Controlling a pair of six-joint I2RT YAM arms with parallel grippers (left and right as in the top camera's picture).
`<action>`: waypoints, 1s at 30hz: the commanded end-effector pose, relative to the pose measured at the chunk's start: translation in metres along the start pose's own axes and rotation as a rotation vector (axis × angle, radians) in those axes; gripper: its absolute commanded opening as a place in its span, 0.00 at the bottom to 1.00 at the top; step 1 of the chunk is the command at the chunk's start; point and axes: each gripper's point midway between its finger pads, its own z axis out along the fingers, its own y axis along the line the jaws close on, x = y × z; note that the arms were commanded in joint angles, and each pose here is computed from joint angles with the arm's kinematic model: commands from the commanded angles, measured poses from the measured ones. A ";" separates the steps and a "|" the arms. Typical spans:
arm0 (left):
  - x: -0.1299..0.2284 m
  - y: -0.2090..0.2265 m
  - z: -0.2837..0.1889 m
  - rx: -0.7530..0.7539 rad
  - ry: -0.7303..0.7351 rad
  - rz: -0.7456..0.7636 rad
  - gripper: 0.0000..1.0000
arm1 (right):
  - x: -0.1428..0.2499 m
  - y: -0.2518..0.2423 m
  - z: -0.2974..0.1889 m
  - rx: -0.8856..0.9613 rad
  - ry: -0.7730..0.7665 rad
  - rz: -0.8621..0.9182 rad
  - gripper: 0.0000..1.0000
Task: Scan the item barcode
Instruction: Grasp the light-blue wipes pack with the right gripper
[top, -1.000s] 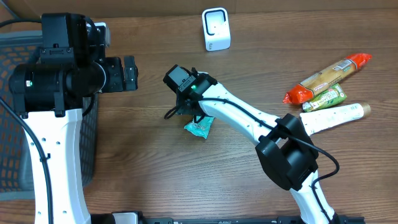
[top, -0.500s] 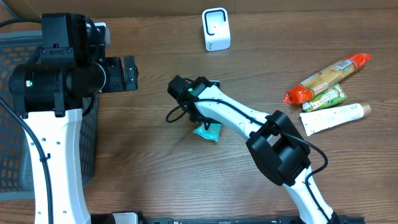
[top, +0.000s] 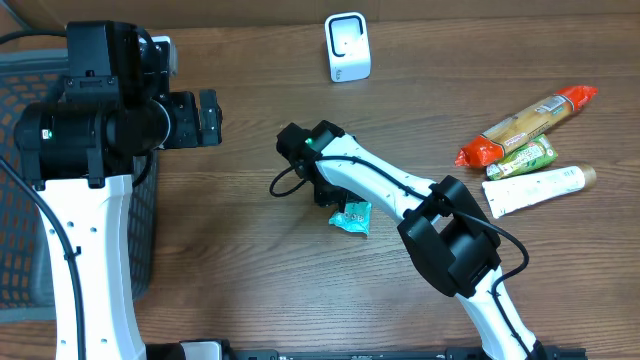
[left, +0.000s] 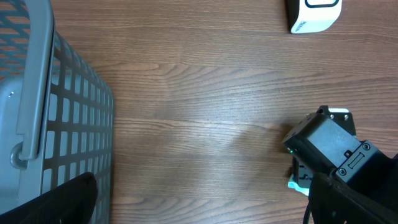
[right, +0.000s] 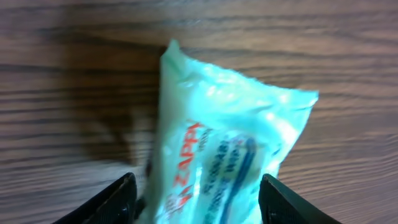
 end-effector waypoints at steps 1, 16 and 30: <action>0.000 0.000 0.002 -0.004 0.004 0.019 0.99 | -0.002 0.009 -0.004 -0.046 0.016 0.087 0.63; 0.000 0.000 0.002 -0.004 0.004 0.019 1.00 | 0.017 -0.007 0.018 0.068 0.014 0.061 0.32; 0.000 0.000 0.002 -0.004 0.004 0.019 1.00 | 0.015 0.001 -0.007 -0.034 -0.003 -0.185 0.04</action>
